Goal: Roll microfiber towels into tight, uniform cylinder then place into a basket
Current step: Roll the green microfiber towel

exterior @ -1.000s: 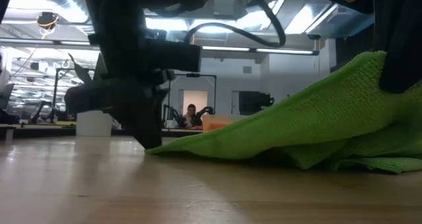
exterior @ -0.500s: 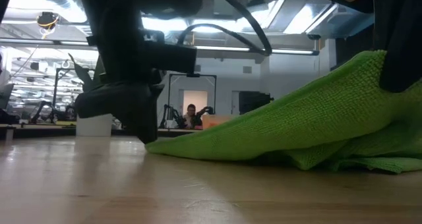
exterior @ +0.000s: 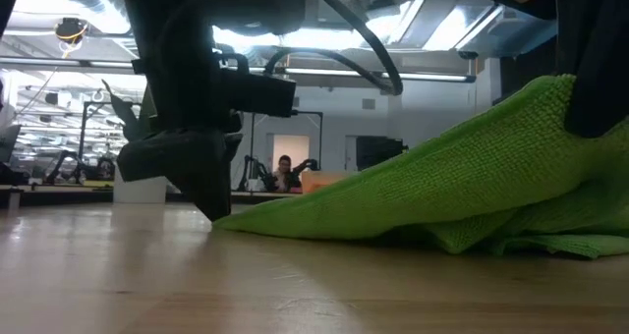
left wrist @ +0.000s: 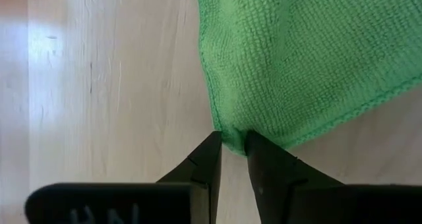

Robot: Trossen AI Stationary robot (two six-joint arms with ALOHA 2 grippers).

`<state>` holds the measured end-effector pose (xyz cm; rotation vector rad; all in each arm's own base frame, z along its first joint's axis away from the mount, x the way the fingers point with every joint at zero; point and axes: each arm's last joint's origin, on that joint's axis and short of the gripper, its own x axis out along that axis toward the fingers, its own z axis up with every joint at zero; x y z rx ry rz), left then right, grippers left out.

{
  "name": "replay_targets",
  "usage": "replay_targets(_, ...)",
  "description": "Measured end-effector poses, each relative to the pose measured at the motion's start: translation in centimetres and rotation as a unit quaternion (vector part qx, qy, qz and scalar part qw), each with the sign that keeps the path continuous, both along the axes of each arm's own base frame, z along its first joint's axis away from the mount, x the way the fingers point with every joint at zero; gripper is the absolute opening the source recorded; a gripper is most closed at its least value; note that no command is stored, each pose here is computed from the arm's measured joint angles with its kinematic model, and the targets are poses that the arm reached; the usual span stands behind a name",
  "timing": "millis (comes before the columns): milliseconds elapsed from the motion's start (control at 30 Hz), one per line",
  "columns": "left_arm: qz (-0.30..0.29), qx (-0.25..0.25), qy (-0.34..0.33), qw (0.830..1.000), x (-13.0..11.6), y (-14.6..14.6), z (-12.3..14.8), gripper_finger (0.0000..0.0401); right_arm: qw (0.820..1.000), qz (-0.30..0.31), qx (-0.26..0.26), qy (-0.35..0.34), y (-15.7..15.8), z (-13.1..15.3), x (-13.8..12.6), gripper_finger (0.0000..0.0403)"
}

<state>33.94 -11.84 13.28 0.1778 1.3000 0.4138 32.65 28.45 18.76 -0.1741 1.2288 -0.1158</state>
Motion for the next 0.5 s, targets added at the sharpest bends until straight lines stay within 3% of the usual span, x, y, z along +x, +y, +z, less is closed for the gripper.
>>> replay_targets(267,0.003,0.027,0.002,1.000,-0.1,0.3,-0.1,0.0007,1.000,-0.002,-0.008,-0.006,-0.1,0.0,0.0,0.0010)
replay_targets(500,0.002,0.061,0.013,0.998,-1.2,0.4,1.4,0.0001,0.998,-0.003,-0.064,-0.012,-0.6,0.6,-0.3,0.0010)
